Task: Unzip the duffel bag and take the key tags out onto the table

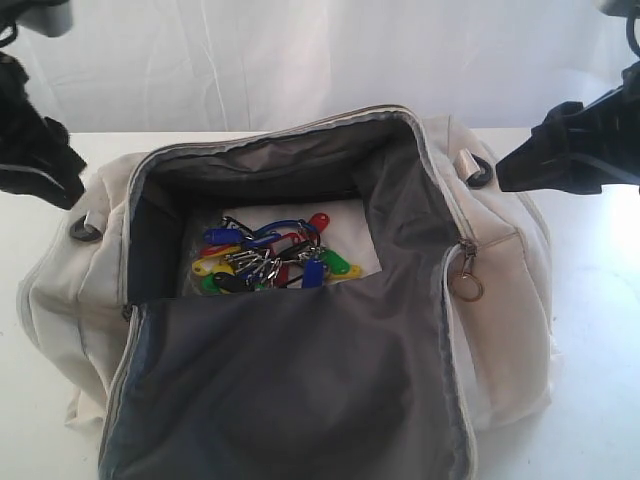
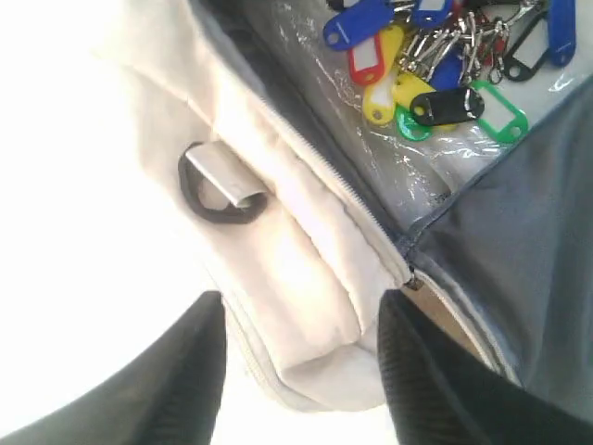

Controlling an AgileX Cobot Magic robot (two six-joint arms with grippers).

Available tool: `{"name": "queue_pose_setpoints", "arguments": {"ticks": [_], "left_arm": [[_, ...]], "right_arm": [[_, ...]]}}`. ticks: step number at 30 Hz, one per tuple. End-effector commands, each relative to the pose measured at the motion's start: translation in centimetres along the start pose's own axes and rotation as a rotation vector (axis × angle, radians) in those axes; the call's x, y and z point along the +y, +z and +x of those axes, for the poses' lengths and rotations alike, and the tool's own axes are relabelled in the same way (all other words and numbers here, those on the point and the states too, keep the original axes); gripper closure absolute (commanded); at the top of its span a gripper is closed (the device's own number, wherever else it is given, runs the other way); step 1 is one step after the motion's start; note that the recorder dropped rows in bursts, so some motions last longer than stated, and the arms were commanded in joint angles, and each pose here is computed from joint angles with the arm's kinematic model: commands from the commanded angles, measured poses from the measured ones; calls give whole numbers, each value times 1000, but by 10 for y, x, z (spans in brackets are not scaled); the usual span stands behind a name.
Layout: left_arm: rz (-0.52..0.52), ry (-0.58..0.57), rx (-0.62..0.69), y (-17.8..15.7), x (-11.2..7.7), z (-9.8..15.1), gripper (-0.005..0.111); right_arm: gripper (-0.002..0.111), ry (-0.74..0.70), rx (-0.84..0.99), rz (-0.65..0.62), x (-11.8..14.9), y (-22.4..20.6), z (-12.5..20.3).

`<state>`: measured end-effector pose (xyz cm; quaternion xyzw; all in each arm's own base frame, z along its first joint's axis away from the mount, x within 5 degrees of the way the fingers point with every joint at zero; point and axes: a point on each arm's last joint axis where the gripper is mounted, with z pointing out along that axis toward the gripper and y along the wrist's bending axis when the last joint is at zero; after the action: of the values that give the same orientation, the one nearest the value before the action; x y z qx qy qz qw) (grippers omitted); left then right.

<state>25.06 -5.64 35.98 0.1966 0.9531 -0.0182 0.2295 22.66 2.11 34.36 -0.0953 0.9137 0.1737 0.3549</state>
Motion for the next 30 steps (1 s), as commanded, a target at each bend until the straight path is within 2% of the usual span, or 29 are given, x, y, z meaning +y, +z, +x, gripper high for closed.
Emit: {"name": "queue_pose_setpoints", "arguments": {"ticks": [1,4,8,14,22,25,27,30], "left_arm": [[260,-213,-64,7,45,4,53],[371,-294,-107,12,70,9,51],[377,-305,-66,30,85,12,40],[412,-321,-27,61,92,13,25],[428,-378,18,114,92,35,25],[498,-384,-20,128,87,36,30],[553,-380,-68,134,84,35,39],[562,-375,-131,138,85,30,64]], "right_arm": [[51,-6,3,-3,0,-2,2],[51,-6,3,-3,0,-2,2],[51,-6,4,-4,0,-2,2],[51,-6,2,-3,0,-2,2],[51,-6,-5,1,0,-2,1],[51,-6,-6,2,0,-2,1],[51,-6,-10,4,-1,-2,1],[51,-6,-2,0,0,-2,1]]}}
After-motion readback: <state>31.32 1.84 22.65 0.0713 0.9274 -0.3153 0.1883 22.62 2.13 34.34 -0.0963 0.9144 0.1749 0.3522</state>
